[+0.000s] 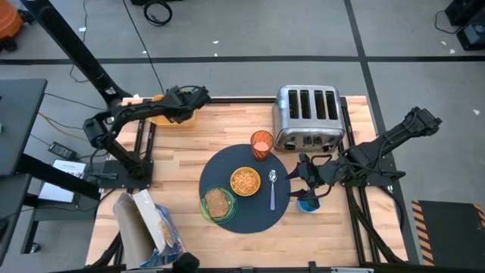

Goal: Arrange a breakfast setting
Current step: Put the apple on the dark blue table mat to the left of the orange glass

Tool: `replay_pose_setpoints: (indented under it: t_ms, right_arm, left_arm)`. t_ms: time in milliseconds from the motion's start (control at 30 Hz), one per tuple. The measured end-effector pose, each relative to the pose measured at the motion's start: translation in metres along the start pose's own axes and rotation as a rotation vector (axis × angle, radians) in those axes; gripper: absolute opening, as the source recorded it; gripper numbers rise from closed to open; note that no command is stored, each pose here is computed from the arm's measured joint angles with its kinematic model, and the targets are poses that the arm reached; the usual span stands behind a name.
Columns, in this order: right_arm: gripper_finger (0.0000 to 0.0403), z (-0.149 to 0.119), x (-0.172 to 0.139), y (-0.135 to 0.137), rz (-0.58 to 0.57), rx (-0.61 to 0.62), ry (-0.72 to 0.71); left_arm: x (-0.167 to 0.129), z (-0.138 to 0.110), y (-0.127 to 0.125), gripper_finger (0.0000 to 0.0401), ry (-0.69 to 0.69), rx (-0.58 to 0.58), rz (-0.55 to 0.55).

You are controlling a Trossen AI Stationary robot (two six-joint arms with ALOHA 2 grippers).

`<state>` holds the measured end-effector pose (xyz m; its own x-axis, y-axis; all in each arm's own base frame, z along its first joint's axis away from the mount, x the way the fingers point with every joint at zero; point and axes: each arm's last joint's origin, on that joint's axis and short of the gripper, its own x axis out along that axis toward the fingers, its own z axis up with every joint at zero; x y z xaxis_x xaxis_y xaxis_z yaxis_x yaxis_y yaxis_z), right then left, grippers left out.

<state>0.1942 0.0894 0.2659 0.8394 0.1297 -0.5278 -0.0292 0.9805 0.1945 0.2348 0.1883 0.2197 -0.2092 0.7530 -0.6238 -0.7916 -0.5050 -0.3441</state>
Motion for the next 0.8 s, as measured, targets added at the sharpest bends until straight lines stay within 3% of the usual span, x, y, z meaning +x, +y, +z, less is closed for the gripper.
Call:
replay_pose_setpoints:
  t_ms: [233,800]
  right_arm:
    - [0.0288,-0.004,-0.002,0.007,0.03,-0.024,0.014]
    - [0.0288,-0.013,-0.007,0.018,0.019,0.01,0.047]
  left_arm:
    - [0.013,0.01,0.02,0.0167,0.054,-0.096,0.173]
    - [0.039,0.033,0.027,0.0208,0.034,-0.065,0.235]
